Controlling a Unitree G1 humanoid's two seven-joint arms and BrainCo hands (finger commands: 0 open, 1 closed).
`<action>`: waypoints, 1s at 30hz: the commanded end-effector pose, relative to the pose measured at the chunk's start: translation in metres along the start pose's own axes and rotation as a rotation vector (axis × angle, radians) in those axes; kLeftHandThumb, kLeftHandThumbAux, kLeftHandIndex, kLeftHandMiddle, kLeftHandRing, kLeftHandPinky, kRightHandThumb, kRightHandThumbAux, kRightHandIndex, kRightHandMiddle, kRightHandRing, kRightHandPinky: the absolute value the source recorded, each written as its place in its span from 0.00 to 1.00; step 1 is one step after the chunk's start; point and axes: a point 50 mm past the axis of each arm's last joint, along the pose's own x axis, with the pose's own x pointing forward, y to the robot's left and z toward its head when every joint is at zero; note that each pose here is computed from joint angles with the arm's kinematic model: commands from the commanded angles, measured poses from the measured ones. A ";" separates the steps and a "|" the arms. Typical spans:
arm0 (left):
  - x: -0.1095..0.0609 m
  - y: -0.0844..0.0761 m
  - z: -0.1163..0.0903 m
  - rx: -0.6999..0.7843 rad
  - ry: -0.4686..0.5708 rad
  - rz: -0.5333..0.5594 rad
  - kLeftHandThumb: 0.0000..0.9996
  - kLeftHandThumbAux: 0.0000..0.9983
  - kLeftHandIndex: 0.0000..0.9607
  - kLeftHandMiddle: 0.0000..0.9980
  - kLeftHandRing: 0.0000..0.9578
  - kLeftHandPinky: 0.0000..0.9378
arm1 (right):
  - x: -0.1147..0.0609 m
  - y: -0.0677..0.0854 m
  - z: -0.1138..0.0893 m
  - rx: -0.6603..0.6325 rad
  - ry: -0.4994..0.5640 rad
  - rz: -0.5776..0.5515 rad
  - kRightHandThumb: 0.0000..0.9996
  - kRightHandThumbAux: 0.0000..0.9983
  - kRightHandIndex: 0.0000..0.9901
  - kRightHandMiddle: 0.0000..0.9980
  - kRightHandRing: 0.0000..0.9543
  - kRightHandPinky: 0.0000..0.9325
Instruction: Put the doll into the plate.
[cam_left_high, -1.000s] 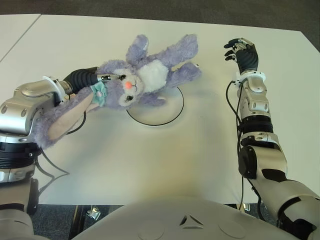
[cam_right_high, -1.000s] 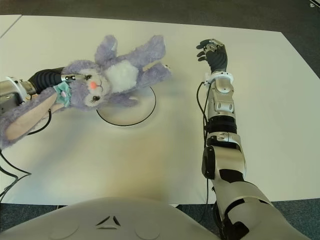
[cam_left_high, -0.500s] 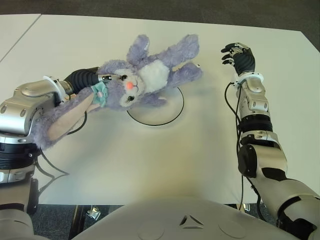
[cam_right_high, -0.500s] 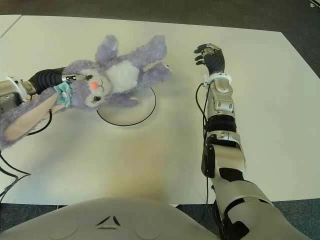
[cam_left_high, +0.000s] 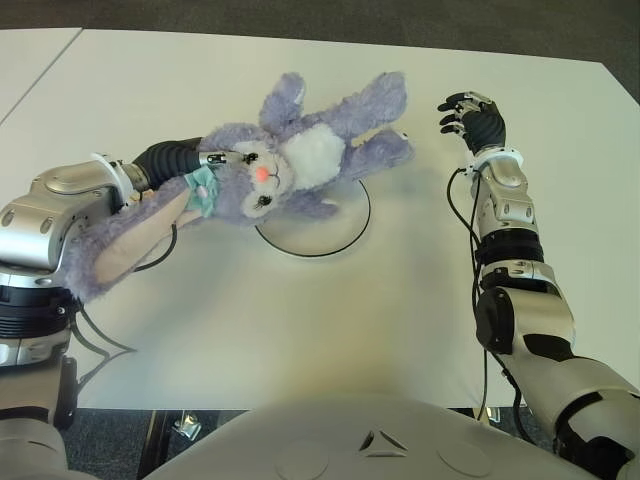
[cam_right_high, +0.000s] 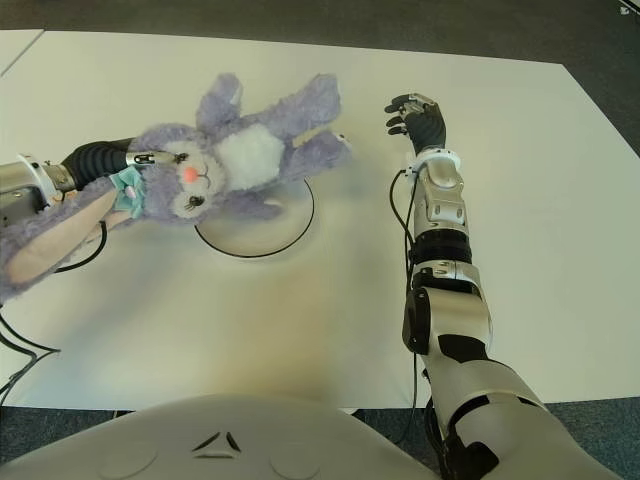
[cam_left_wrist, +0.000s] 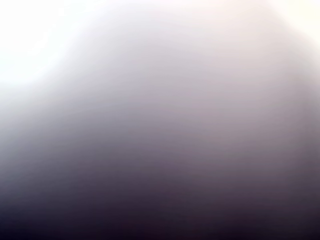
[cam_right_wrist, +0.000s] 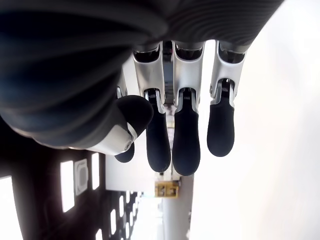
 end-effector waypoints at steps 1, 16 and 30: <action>0.005 -0.005 -0.002 0.000 0.001 -0.051 0.95 0.65 0.40 0.51 0.55 0.93 | 0.001 -0.001 -0.003 0.016 0.025 0.006 0.84 0.68 0.44 0.47 0.58 0.56; 0.014 -0.011 -0.005 0.038 -0.021 -0.089 0.95 0.65 0.40 0.51 0.56 0.93 | 0.001 0.000 -0.008 0.014 0.043 0.027 0.84 0.68 0.45 0.46 0.56 0.55; 0.019 -0.016 -0.006 0.147 -0.043 -0.094 0.95 0.65 0.40 0.51 0.60 0.89 | 0.000 -0.001 -0.009 0.013 0.052 0.040 0.84 0.68 0.45 0.46 0.56 0.55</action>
